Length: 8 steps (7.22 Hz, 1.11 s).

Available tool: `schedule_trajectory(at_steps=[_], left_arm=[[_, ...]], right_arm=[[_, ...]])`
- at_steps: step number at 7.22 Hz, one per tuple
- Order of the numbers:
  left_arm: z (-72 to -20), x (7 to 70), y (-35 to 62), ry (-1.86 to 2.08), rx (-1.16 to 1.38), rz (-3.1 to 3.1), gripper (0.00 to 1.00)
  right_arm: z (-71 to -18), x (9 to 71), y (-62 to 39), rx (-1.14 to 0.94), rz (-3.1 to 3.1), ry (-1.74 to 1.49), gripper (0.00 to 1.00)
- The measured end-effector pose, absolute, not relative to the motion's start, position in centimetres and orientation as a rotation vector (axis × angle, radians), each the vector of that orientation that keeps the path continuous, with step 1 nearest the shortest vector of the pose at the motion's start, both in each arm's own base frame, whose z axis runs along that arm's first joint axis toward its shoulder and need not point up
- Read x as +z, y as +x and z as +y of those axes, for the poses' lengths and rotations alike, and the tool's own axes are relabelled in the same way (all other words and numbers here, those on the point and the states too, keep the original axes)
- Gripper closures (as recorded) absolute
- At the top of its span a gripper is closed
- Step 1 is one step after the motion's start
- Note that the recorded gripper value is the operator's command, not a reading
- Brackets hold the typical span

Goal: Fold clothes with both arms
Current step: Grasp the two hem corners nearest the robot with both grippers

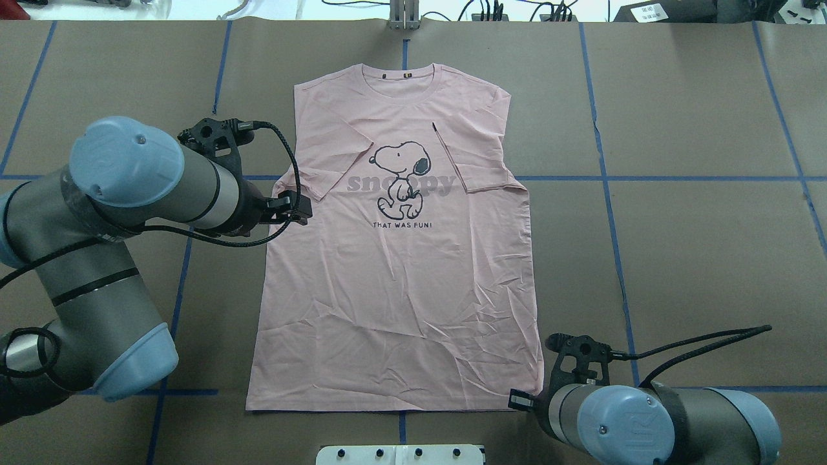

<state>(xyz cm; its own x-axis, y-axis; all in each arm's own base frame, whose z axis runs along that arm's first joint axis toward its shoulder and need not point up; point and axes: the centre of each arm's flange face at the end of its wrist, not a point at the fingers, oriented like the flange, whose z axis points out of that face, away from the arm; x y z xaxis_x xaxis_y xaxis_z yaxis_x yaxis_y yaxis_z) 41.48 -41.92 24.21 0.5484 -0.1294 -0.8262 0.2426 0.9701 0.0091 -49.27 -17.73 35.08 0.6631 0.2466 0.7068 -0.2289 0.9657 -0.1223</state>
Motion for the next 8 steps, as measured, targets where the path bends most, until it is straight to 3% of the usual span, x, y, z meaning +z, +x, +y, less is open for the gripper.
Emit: schedule_trajectory(at_steps=[3, 8], left_arm=[[-39.8, 26.8, 41.4, 0.065, -0.277, 0.941, 0.0], [-24.4, 31.6, 48.2, -0.122, -0.477, 0.841, 0.0]], right_arm=[[-18.3, 33.3, -48.0, 0.28, -0.842, -0.023, 1.0], [-18.9, 32.8, -47.6, 0.292, -0.853, -0.017, 1.0]])
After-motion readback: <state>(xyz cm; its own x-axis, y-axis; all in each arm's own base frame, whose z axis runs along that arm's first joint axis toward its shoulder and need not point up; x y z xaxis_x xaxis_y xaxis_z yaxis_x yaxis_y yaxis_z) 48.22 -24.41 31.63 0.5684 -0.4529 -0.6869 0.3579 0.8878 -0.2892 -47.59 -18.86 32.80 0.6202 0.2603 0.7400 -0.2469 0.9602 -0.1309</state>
